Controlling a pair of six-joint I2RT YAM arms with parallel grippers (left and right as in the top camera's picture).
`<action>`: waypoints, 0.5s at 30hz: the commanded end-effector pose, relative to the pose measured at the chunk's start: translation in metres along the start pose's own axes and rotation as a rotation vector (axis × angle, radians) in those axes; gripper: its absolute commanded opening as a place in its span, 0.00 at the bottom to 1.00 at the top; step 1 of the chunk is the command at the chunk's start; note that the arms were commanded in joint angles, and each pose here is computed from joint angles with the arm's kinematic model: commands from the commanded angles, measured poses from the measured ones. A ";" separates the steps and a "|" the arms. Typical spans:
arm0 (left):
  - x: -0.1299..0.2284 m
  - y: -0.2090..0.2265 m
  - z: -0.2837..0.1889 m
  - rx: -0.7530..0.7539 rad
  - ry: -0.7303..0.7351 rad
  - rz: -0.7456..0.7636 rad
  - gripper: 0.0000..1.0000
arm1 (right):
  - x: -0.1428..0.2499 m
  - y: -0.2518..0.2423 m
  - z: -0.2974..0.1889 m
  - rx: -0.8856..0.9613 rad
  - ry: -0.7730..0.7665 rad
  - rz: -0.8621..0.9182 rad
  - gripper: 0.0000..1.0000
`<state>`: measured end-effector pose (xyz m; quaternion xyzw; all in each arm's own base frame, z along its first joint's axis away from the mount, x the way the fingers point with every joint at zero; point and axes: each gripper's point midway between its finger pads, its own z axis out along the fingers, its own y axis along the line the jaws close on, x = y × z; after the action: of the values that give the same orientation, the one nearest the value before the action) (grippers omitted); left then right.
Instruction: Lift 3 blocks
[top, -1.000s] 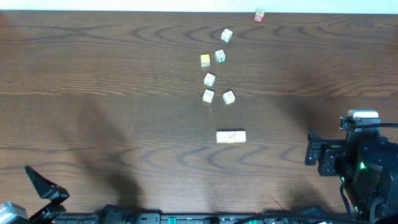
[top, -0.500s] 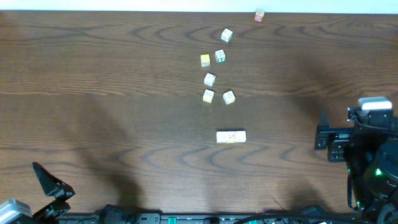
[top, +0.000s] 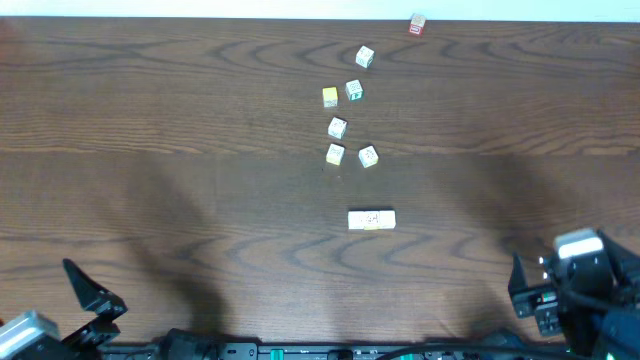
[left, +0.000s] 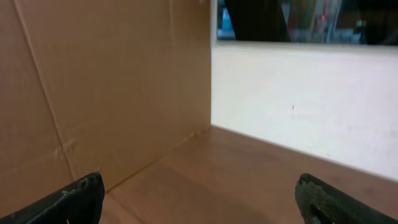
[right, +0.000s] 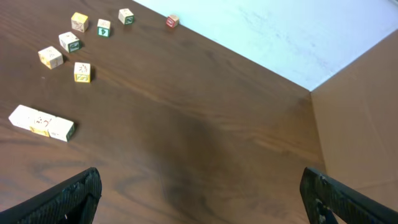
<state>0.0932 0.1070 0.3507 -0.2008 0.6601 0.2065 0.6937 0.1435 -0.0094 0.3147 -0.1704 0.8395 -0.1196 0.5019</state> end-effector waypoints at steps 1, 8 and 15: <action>0.013 -0.004 0.003 0.000 0.033 0.007 0.98 | 0.032 0.008 0.008 0.006 0.027 0.000 0.99; 0.037 -0.008 0.006 0.003 0.105 0.080 0.98 | 0.089 0.014 0.025 0.076 0.057 0.011 0.99; 0.062 -0.031 0.013 0.079 0.158 0.127 0.98 | 0.094 0.006 0.036 0.196 -0.008 0.097 0.99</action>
<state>0.1158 0.0973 0.2954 -0.1565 0.7262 0.2249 0.6305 0.1246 -0.0391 0.2130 -0.1027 0.8378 -0.1611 0.5115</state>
